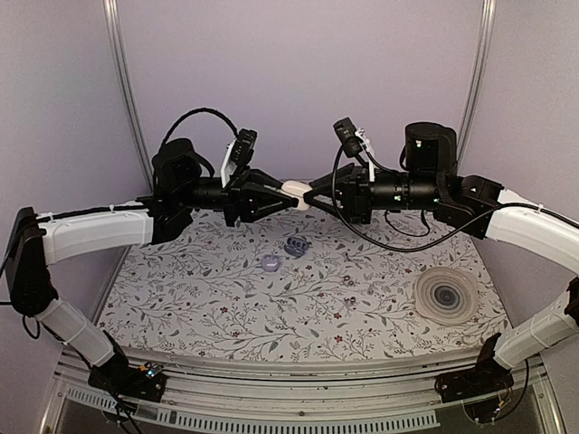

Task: Insert the wireless bluetooth earbuds into the charging case
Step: Open the charging case.

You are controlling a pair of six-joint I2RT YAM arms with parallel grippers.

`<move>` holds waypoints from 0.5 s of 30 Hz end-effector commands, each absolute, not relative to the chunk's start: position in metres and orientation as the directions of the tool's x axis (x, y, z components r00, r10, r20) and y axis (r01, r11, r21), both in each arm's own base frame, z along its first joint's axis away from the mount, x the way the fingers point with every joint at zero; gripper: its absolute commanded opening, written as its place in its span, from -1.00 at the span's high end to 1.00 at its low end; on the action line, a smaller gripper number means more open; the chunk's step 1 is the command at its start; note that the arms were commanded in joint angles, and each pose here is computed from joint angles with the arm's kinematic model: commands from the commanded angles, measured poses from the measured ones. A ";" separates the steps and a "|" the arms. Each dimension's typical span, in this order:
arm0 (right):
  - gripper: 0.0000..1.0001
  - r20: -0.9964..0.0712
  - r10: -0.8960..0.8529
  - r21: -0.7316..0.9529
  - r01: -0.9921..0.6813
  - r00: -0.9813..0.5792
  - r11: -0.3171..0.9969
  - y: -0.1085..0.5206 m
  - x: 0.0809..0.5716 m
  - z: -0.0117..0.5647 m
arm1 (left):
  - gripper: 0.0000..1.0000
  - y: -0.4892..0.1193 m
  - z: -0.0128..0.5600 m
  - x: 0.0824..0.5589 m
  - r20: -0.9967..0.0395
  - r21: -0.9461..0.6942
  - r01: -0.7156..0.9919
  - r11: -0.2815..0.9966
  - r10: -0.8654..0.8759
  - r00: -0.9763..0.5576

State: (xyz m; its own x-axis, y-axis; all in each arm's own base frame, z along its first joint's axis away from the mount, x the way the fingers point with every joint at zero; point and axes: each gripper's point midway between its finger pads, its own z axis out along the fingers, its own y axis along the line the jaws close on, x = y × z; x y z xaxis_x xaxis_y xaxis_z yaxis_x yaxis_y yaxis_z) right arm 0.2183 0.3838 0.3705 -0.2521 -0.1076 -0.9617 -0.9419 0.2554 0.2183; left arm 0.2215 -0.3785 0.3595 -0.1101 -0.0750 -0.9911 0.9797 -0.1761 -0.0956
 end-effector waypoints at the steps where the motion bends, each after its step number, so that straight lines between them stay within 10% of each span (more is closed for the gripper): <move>1: 0.10 -0.962 -0.102 0.222 -0.946 -0.251 0.236 0.386 0.216 0.374 | 1.00 -0.381 0.355 0.220 -0.991 -0.100 0.977 -0.190 -0.068 -0.114; 15: 0.57 -0.932 -0.094 0.331 -0.927 -0.351 0.179 0.395 0.211 0.380 | 1.00 -0.384 0.354 0.212 -0.995 -0.052 0.980 -0.190 -0.074 -0.068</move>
